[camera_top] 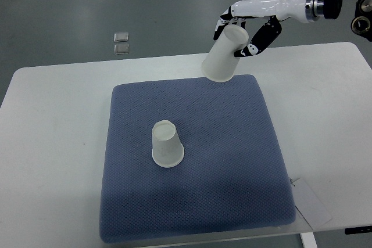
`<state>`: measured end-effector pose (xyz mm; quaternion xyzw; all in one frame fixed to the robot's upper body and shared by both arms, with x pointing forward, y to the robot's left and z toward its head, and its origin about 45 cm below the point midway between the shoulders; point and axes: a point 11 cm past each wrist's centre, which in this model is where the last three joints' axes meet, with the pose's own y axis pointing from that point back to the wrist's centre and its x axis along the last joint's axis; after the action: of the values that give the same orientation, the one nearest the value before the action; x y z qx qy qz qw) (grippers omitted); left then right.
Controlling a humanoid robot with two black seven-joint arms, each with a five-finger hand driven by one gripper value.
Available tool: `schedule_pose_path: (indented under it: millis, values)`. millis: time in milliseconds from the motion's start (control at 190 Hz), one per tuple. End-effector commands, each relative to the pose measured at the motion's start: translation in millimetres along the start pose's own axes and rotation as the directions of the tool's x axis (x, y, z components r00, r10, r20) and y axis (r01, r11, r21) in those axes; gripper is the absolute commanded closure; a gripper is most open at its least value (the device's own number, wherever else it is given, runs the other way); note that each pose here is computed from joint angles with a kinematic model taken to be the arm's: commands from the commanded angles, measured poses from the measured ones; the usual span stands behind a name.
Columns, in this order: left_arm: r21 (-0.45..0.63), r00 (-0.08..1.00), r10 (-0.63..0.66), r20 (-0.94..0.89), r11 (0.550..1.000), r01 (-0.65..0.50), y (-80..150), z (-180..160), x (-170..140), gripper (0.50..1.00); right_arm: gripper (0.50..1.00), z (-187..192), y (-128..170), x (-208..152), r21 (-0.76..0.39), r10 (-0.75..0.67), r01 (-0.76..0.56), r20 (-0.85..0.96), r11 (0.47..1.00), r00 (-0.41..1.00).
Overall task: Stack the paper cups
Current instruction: 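Lift the cup with the right hand and carry it over the inverted cup, then lower the held cup onto the inverted cup on the pad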
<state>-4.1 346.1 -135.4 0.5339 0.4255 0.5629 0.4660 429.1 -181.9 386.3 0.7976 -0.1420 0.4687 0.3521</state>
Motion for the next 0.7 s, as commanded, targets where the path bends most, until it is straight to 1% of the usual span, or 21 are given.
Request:
schedule_pose_path:
  millis: [0, 105, 358, 558, 695]
  values:
    - [0.000, 1.000, 0.000, 0.000, 1.000, 0.000, 0, 0, 0, 0.500, 1.000, -23, -15, -2, 0.059, -0.031, 0.032, -0.017, 0.998, 0.999]
    - [0.000, 1.000, 0.000, 0.000, 1.000, 0.000, 0, 0, 0, 0.500, 1.000, -46, -30, -5, 0.110, -0.072, 0.076, -0.041, 0.991, 0.997]
    - [0.000, 1.000, 0.000, 0.000, 1.000, 0.000, 0, 0, 0, 0.500, 1.000, -81, -53, -17, 0.185, -0.159, 0.171, -0.078, 0.968, 0.984]
    - [0.000, 1.000, 0.000, 0.000, 1.000, 0.000, 0, 0, 0, 0.500, 1.000, -98, -65, -26, 0.222, -0.193, 0.210, -0.099, 0.952, 0.976]
    - [0.000, 1.000, 0.000, 0.000, 1.000, 0.000, 0, 0, 0, 0.500, 1.000, -103, -68, -28, 0.228, -0.197, 0.217, -0.108, 0.949, 0.974]
